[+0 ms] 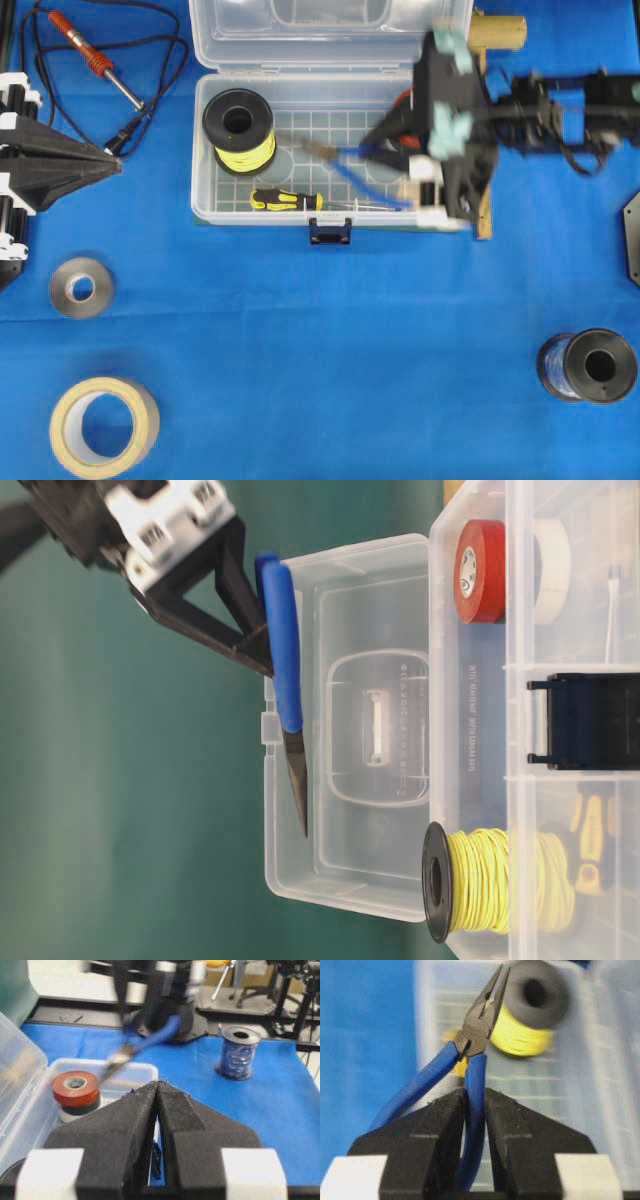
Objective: Pick the nipper from the toolbox among several items.
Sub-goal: 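Lift the pliers out of the toolbox and carry them toward the front, then lower the pliers onto the table and open the right gripper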
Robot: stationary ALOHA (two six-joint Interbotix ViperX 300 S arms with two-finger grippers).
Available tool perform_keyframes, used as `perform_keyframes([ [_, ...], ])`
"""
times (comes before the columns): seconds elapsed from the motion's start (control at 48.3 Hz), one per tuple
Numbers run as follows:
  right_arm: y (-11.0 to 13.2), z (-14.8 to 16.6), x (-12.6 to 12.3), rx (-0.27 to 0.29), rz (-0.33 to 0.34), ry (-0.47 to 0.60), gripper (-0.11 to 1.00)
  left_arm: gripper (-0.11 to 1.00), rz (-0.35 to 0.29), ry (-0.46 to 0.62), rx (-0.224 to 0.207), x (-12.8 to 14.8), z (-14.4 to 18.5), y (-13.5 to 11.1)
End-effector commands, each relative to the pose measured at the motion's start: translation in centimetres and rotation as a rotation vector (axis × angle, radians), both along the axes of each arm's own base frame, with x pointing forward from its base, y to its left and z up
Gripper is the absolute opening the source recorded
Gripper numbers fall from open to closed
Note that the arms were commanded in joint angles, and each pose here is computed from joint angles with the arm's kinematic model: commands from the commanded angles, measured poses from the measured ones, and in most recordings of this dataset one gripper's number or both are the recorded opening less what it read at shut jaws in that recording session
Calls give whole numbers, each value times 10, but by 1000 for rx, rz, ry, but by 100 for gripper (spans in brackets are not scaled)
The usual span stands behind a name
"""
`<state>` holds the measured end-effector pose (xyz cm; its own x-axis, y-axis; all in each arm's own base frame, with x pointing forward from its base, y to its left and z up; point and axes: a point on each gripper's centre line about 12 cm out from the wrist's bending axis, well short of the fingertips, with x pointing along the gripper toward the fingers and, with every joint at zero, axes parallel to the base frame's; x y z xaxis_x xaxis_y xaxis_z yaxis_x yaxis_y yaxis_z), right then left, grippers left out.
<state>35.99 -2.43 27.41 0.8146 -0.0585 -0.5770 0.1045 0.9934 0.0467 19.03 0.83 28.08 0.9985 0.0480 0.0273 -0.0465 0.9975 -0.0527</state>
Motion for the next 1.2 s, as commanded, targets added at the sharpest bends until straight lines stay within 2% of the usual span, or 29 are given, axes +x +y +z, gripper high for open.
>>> perform_keyframes([
  [0.0, 24, 10, -1, 22, 52, -53, 13, 0, 1, -9, 2, 1, 3, 0],
  [0.124, 50, -11, 5, 46, 109, -23, 13, 0, 2, -9, 5, 1, 3, 0],
  [0.249, 64, -41, 18, 81, 116, 17, 13, 0, 5, -7, 3, 1, 3, 1],
  [0.477, 78, -109, 43, 153, 84, 83, 13, 0, 14, -6, -1, 1, 2, 3],
  [0.642, 87, -144, 51, 207, 52, 126, 13, 0, 14, -8, -1, 0, 3, 3],
  [0.725, 87, -153, 52, 228, 31, 148, 14, 0, 16, -9, -4, 0, 3, 3],
  [0.87, 89, -158, 49, 233, 24, 183, 15, 0, 27, -15, -1, -1, 4, 5],
  [0.932, 89, -160, 47, 230, 19, 209, 25, 0, 31, -16, -4, -1, 4, 6],
  [1.098, 86, -149, 42, 209, 21, 252, 74, 0, 34, -11, -4, -1, 3, 6],
  [1.14, 85, -141, 40, 202, 26, 244, 82, 0, 34, -10, -6, -1, 3, 6],
  [1.181, 84, -131, 38, 194, 32, 229, 84, 0, 34, -10, -6, -1, 3, 6],
])
